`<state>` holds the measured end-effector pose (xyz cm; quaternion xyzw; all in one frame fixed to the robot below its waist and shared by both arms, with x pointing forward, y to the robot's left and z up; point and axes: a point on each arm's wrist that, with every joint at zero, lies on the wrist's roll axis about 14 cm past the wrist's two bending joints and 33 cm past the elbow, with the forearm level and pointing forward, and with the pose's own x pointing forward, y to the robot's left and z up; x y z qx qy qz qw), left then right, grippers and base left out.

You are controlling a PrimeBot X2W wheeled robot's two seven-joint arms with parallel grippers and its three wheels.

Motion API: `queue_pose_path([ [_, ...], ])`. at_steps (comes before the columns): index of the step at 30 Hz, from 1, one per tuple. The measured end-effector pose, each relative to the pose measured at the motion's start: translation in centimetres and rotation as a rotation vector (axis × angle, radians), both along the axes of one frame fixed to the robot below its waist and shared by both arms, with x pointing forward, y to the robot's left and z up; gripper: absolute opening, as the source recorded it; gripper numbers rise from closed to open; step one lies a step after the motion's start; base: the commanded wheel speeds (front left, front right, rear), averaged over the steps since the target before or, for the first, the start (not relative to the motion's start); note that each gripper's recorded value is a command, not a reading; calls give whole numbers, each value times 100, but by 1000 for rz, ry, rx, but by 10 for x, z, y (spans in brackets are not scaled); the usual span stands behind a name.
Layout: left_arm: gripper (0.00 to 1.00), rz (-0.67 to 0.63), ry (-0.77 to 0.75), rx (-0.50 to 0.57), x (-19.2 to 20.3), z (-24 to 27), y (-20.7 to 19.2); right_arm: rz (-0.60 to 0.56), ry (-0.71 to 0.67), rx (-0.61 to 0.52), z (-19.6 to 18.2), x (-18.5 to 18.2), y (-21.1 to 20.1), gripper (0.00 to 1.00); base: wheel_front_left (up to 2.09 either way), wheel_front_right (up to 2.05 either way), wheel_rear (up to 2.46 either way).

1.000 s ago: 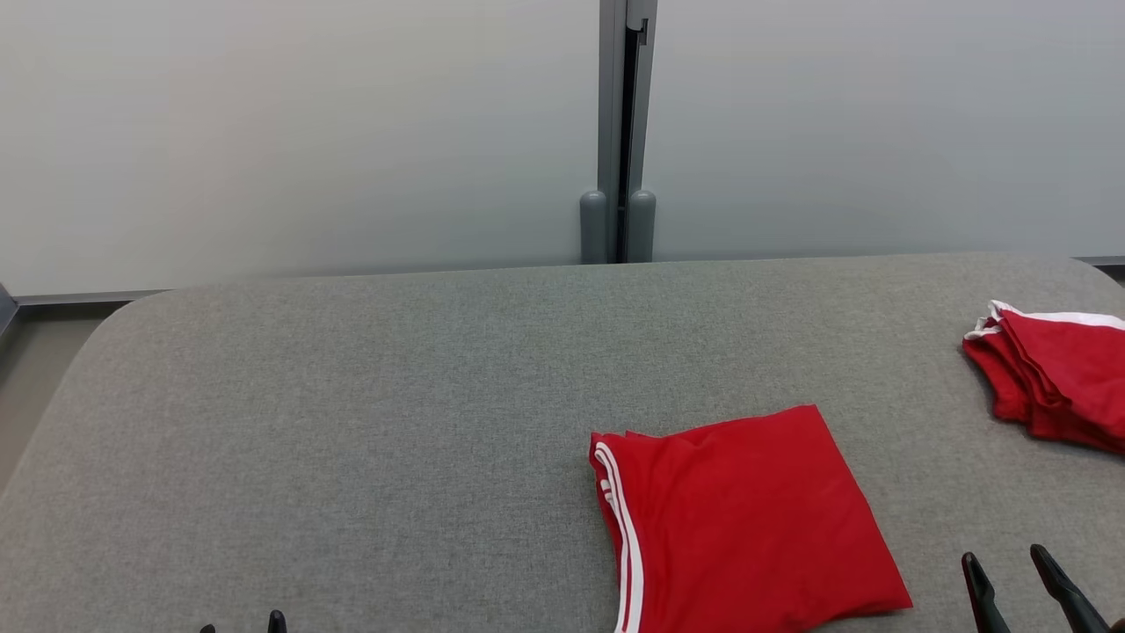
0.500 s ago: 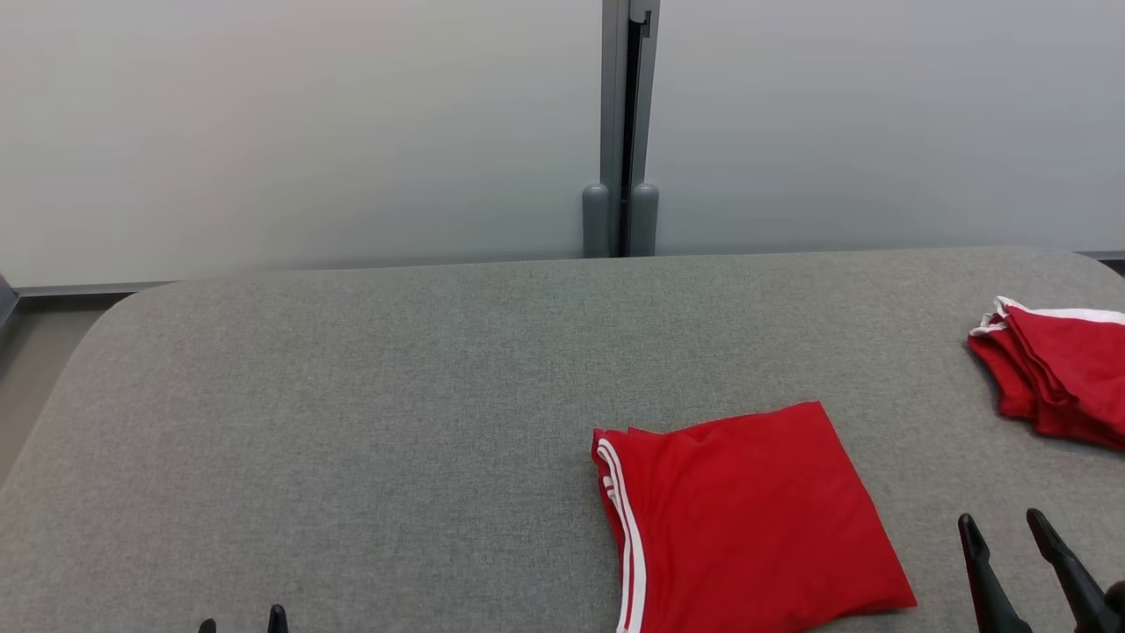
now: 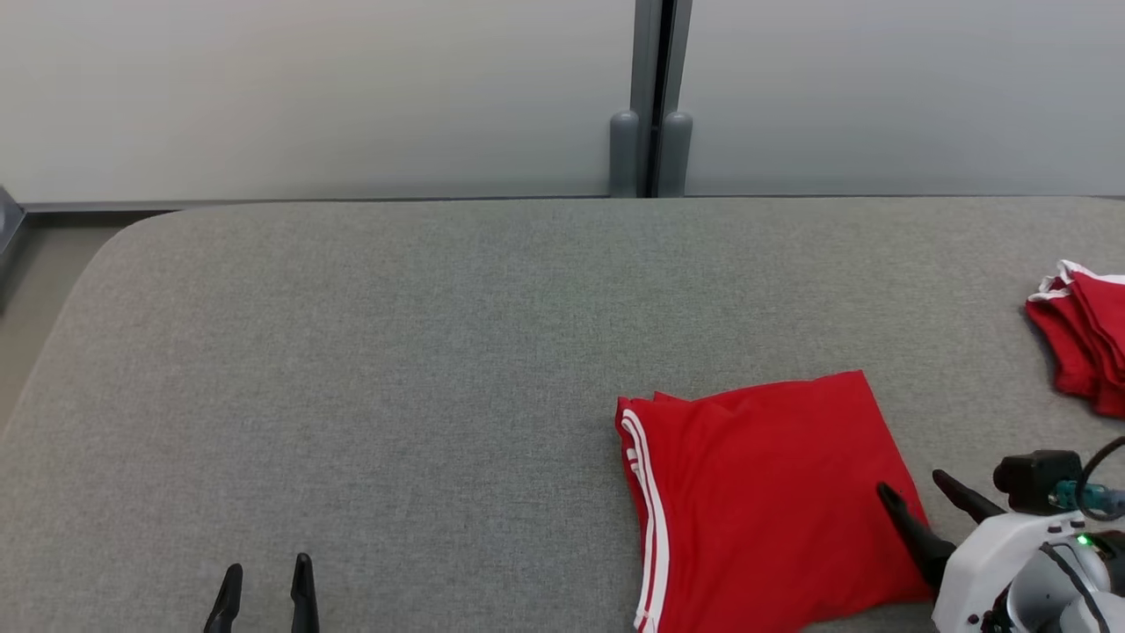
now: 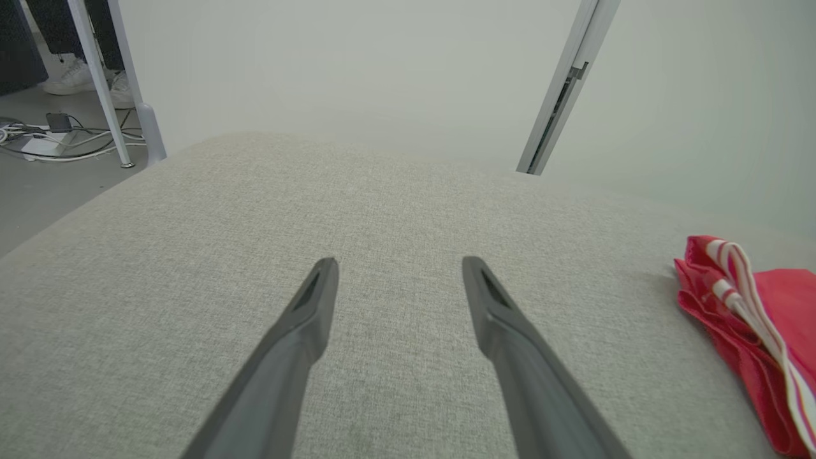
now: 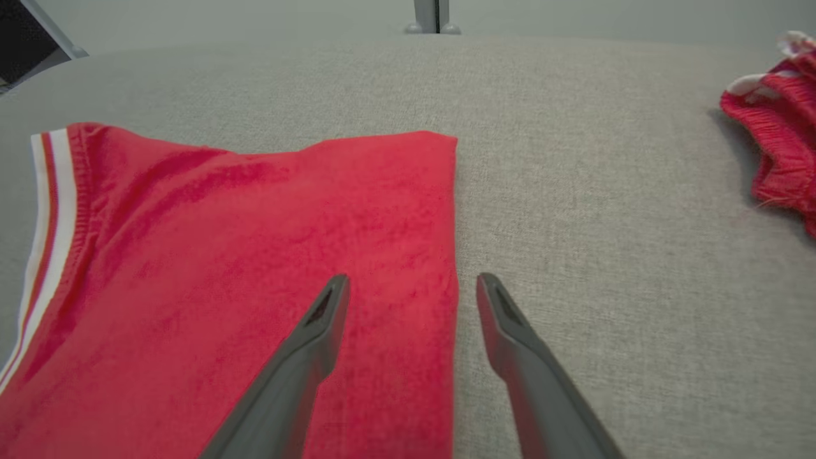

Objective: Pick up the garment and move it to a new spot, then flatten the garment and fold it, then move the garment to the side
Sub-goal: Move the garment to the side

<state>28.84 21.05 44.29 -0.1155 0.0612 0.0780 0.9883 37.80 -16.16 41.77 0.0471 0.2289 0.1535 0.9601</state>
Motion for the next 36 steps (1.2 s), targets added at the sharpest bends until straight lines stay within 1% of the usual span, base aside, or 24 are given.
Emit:
queue_pose_path([
  [3, 100, 16, 13, 1, 4, -3, 4, 24, 59, -17, -15, 13, 6, 100, 0, 0, 0],
  [10, 100, 38, 36, 3, 8, -9, 11, 26, 98, -33, -29, 35, 8, 100, 0, 0, 0],
  [16, 100, 41, 49, 1, 10, -13, 12, 35, 140, -41, -40, 39, 10, 100, 0, 0, 0],
  [21, 100, 34, 51, 0, 15, -14, 10, 49, 198, -21, -47, 40, 17, 100, 0, 0, 0],
  [22, 100, 32, 54, 0, 15, -15, 10, 55, 205, -17, -47, 41, 19, 44, 0, 0, 0],
  [23, 100, 31, 56, -1, 16, -15, 9, 56, 204, -8, -46, 43, 20, 0, 0, 0, 0],
  [26, 100, 27, 53, 0, 22, -15, 9, 54, 191, 36, -39, 53, 25, 0, 0, 0, 0],
  [28, 100, 26, 54, -1, 25, -16, 9, 51, 148, 36, -26, 69, 20, 0, 0, 0, 0],
  [32, 100, 4, 65, -4, 34, -20, 3, 23, 12, 14, 22, 110, -6, 0, 0, 0, 0],
  [36, 100, -30, 68, -9, 46, -23, -6, -11, -79, -34, 63, 133, -40, 0, 0, 0, 0],
])
